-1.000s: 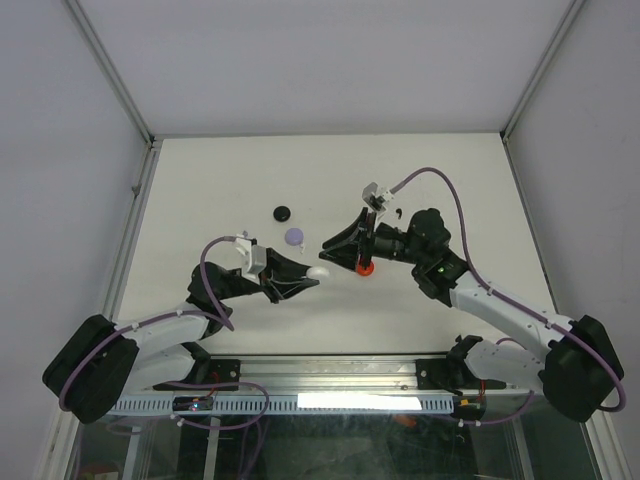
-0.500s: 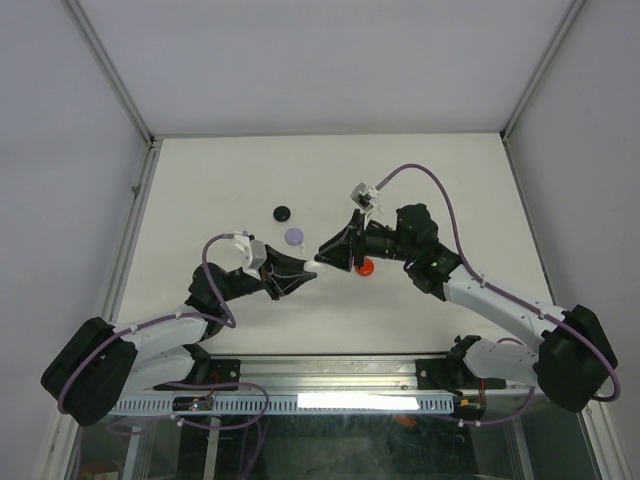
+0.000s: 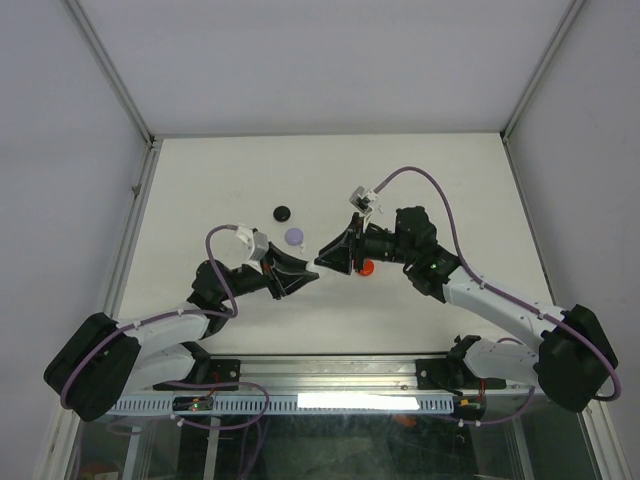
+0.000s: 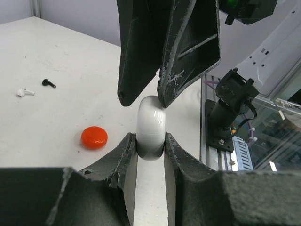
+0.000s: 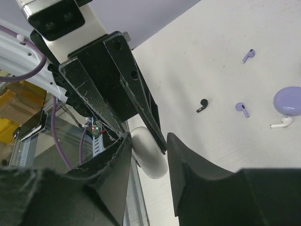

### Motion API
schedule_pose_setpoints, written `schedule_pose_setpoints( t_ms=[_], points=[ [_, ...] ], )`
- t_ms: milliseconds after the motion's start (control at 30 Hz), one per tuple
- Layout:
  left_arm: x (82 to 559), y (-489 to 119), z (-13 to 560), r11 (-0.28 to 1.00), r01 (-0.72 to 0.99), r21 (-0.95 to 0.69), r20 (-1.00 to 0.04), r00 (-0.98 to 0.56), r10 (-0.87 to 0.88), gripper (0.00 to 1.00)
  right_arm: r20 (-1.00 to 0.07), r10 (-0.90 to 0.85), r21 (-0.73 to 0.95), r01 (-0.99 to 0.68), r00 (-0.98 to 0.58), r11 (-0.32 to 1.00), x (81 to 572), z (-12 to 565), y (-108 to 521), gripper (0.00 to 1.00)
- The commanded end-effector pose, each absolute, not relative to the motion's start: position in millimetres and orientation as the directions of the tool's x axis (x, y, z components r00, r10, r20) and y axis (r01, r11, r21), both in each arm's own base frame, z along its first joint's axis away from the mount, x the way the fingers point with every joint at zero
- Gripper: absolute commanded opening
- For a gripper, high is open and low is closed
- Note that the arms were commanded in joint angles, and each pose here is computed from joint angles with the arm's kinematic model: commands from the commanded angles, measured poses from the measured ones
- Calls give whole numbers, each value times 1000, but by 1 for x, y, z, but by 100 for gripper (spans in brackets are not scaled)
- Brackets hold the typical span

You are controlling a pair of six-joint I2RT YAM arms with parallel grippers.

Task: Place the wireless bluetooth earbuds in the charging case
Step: Open the charging case.

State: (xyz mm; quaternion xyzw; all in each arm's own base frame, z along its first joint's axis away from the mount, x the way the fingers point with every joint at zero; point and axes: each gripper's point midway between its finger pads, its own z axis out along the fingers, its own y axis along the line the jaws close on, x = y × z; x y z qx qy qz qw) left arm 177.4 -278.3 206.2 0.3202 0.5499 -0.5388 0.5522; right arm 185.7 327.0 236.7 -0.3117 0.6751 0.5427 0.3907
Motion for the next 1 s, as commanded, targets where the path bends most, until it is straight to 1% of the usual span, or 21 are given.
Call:
schedule_pose_setpoints(
  t_ms=[0, 167, 367, 700, 967],
  points=[
    [187, -277, 232, 223, 945, -240, -934, -163, -317, 0, -888, 23, 455, -868, -460, 200, 182, 245, 325, 39],
    [190, -276, 234, 218, 937, -275, -923, -193, -333, 0, -886, 19, 458, -866, -464, 202, 179, 242, 323, 39],
    [181, -278, 241, 158, 952, -261, -919, -195, -343, 0, -882, 12, 464, -862, -472, 206, 180, 240, 323, 39],
    [179, -280, 247, 134, 951, -278, -912, -217, -347, 0, -871, -6, 479, -851, -492, 215, 179, 232, 323, 39],
    [169, -281, 243, 91, 961, -259, -921, -218, -322, 0, -885, 20, 459, -865, -465, 205, 176, 245, 318, 39]
  ],
)
